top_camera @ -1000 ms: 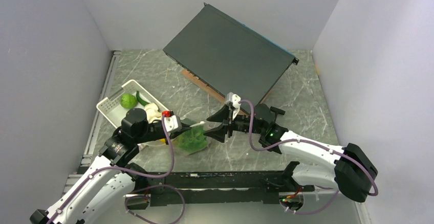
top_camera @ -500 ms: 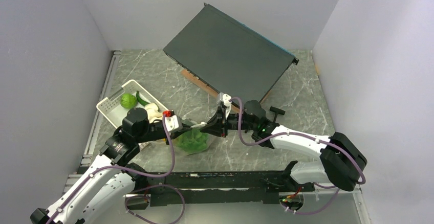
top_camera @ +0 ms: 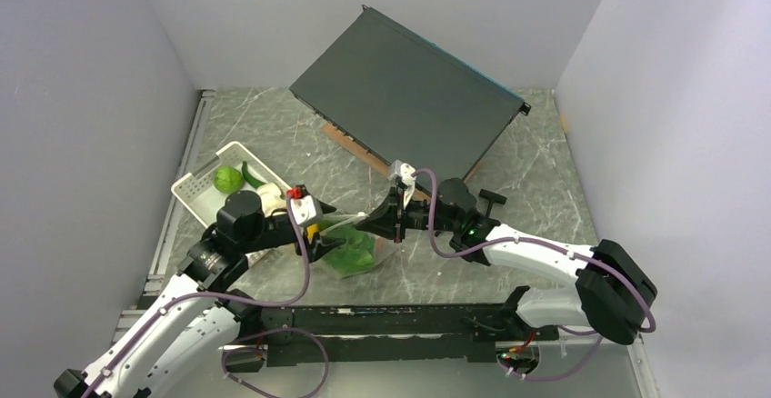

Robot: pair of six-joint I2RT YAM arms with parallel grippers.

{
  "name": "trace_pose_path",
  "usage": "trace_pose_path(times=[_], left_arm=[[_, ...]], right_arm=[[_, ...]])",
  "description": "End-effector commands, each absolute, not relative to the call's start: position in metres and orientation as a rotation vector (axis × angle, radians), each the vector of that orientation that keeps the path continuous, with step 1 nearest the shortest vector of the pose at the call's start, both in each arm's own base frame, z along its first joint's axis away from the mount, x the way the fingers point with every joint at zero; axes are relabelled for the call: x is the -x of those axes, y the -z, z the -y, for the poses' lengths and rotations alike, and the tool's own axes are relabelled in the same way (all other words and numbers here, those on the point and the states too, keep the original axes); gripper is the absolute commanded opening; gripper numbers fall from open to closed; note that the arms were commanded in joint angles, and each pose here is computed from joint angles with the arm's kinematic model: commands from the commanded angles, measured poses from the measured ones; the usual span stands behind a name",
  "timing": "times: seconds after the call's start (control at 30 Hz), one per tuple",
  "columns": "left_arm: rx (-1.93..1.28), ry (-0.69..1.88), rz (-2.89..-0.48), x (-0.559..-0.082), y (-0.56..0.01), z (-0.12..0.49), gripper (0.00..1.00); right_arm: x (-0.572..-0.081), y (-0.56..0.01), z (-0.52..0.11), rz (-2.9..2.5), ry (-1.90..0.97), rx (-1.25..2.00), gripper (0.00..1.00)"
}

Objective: Place the food in the zip-top bag and seal the zipper
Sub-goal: Zip the zipper food storage bag at the center of the board.

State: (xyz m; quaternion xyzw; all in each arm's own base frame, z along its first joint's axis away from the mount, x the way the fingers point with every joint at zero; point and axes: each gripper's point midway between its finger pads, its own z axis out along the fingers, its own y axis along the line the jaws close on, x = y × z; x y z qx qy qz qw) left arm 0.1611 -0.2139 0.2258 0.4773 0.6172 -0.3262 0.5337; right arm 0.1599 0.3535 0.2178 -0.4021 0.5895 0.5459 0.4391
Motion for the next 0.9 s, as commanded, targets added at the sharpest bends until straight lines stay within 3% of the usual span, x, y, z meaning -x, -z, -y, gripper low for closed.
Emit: trace_pose_path(times=[0.0, 0.17, 0.3, 0.53, 0.87], left_arm=[[-1.02, 0.839, -1.387, -0.159, -0.274, 0.218, 0.82], [-1.038, 0.817, -1.274, -0.162, -0.293, 0.223, 0.86], [-1.128, 0.861, -1.202, -0.161, -0.295, 0.236, 0.81], [-1.221, 0.968, -1.204, -0.161, -0.285, 0.254, 0.61], [-1.286, 1.07, -1.13, -0.147, -0.292, 0.262, 0.48]], right_arm=[[-0.164, -0.247, -0.353, -1.374, -1.35, 0.96, 0.0], [-0.16, -0.245, -0.357, -1.366, -1.383, 0.985, 0.0], [-0.16, -0.244, -0.357, -1.373, -1.385, 0.988, 0.0], [-0.16, -0.243, -0.355, -1.372, -1.366, 0.997, 0.0], [-0.159, -0.243, -0.356, -1.366, -1.373, 1.004, 0.0]])
